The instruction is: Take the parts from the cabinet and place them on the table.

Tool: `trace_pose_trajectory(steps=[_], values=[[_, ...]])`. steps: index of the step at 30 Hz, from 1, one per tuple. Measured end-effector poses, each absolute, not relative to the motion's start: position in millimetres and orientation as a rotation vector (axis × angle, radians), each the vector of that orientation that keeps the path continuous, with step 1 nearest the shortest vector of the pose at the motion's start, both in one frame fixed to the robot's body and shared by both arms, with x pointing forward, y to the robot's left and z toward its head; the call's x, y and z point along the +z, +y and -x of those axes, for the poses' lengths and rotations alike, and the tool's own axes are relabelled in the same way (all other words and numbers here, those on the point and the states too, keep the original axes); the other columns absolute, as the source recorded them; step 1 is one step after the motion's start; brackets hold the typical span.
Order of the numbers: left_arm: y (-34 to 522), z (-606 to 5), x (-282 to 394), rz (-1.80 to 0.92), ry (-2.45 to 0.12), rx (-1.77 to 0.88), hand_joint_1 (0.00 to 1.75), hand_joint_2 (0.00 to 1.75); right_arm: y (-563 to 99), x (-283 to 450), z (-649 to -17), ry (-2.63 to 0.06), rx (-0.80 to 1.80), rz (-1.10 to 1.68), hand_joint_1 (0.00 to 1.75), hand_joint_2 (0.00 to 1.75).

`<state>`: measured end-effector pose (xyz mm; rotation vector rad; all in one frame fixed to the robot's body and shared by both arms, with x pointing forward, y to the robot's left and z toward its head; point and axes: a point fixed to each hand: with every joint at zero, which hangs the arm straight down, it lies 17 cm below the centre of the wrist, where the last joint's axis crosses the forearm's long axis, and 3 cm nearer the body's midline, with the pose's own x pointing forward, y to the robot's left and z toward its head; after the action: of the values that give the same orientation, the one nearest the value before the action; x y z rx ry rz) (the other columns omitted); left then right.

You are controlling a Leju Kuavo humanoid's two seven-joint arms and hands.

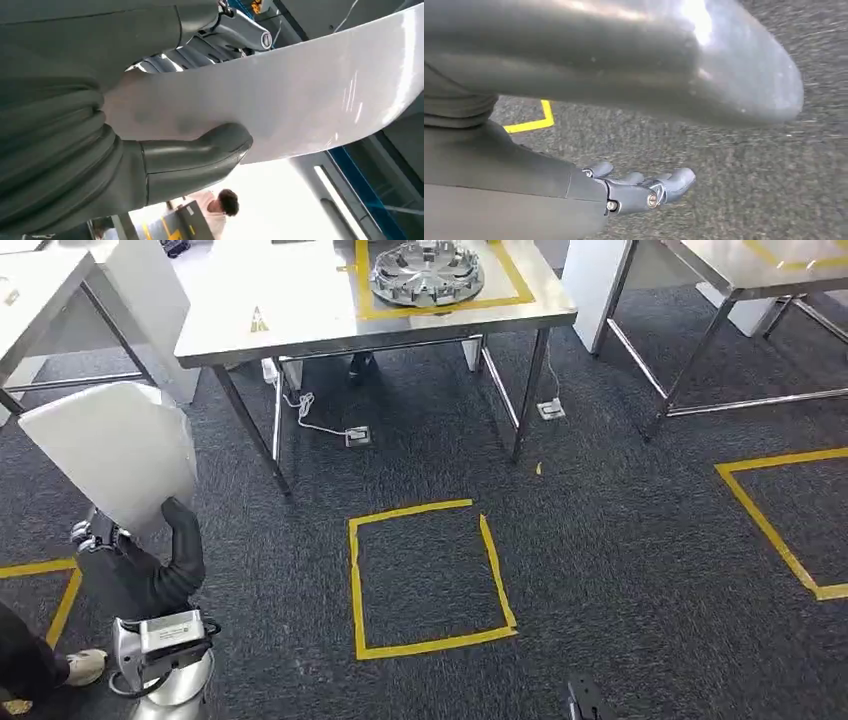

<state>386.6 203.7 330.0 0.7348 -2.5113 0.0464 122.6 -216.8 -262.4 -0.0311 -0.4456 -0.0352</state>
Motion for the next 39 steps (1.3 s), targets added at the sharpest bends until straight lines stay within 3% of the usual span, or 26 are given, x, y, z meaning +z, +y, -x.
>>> trace_pose_trajectory(steps=[39], values=[[207, -379, 313, -0.823, -2.486, -0.081, 1.75, 1.75, -196, -263, -112, -0.391, -0.096, -0.049, 0.00, 0.00]])
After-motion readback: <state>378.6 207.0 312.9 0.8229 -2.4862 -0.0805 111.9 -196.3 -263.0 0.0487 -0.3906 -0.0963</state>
